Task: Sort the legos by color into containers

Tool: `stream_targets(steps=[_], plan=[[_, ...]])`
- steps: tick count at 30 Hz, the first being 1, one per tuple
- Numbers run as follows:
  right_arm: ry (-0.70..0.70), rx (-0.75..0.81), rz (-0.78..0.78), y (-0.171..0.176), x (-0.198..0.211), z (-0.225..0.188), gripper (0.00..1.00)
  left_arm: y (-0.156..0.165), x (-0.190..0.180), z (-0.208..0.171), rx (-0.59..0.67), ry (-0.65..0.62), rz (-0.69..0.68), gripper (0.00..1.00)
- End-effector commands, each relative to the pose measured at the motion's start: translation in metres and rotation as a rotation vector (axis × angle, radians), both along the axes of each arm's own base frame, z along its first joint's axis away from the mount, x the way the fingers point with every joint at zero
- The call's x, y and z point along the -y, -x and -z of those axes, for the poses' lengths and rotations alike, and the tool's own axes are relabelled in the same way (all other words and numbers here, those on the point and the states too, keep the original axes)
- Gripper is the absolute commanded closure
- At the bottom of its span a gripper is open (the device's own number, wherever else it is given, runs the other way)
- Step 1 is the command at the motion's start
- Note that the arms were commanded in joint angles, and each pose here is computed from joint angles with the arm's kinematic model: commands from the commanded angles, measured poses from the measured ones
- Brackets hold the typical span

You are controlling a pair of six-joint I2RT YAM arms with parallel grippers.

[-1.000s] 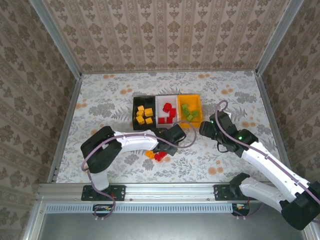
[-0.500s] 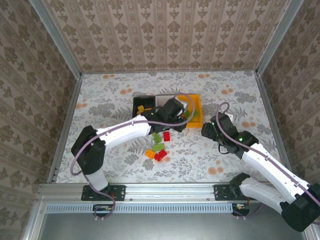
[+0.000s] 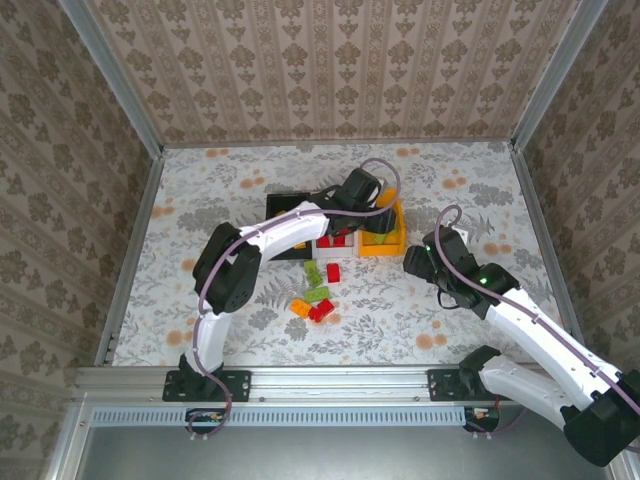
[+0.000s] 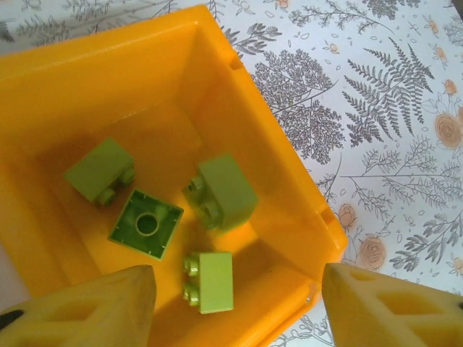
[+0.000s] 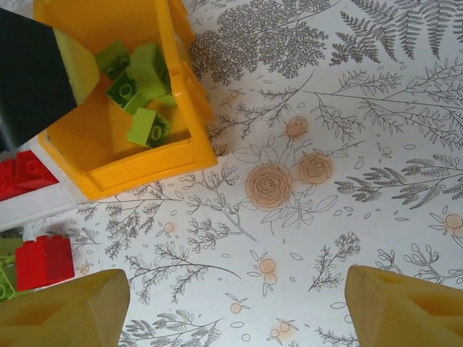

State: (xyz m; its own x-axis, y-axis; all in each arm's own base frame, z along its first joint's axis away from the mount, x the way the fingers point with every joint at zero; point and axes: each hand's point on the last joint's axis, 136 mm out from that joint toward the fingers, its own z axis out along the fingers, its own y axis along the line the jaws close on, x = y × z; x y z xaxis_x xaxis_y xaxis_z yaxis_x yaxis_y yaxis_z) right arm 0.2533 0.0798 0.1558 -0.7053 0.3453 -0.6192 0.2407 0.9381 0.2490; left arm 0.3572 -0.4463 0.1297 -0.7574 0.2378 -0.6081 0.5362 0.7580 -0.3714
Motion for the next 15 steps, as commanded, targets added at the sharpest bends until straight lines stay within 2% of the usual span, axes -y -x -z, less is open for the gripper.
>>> stream_targets(steps=[1, 5, 7, 11, 15], plan=[[-0.006, -0.036, -0.021, 0.003, -0.003, 0.008, 0.2, 0.002, -0.004, -0.057, 0.05, 0.102, 0.0, 0.28], [-0.048, -0.038, -0.114, -0.003, -0.024, 0.011, 0.2, 0.026, -0.028, -0.091, 0.078, 0.174, -0.005, 0.18], [-0.063, -0.046, -0.171, -0.005, -0.039, 0.014, 0.2, 0.041, -0.047, -0.103, 0.093, 0.197, -0.018, 0.01], [-0.047, -0.075, -0.288, -0.007, -0.082, 0.027, 0.19, 0.072, -0.097, -0.114, 0.125, 0.213, -0.082, 0.0], [-0.043, -0.117, -0.397, -0.007, -0.133, 0.046, 0.18, 0.101, -0.155, -0.101, 0.145, 0.179, -0.177, 0.0]])
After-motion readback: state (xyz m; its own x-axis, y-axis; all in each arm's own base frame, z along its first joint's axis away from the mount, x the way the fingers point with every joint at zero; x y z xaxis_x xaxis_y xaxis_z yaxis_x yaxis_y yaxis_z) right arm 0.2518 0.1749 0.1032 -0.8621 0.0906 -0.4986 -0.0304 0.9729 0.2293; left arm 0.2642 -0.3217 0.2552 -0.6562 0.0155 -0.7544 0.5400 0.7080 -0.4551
